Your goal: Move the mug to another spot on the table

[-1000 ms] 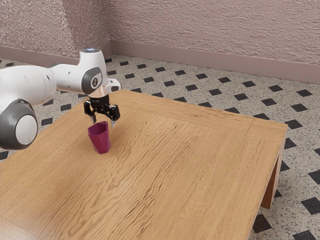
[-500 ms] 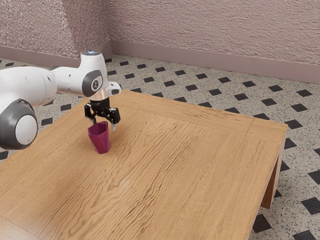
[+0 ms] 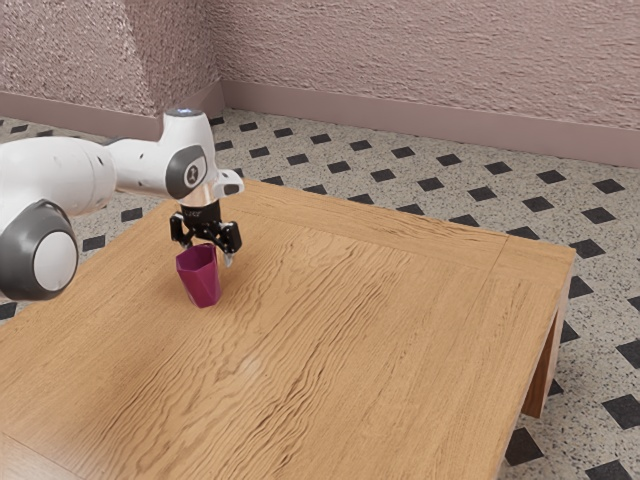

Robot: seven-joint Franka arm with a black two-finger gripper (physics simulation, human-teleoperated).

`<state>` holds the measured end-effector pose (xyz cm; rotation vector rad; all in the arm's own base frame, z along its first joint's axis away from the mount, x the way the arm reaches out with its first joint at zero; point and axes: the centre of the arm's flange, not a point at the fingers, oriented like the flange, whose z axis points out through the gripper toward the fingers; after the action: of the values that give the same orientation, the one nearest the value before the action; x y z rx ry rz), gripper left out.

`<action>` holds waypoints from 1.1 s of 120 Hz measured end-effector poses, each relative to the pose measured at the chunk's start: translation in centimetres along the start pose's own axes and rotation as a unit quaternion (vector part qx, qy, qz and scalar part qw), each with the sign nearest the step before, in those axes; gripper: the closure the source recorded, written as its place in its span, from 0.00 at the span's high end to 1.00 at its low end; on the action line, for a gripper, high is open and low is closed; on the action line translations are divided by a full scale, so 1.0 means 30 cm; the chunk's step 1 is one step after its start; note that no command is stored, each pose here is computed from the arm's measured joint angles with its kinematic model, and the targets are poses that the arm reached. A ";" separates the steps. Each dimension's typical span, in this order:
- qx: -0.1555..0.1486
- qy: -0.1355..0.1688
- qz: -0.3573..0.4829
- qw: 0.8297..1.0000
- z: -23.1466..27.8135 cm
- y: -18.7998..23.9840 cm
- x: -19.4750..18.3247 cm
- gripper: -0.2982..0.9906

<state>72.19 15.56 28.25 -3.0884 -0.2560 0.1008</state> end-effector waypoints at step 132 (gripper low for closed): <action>-0.088 -0.143 -0.072 0.983 -0.020 -0.107 -0.118 0.20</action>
<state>68.23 18.11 29.21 -3.2073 -0.5232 0.5490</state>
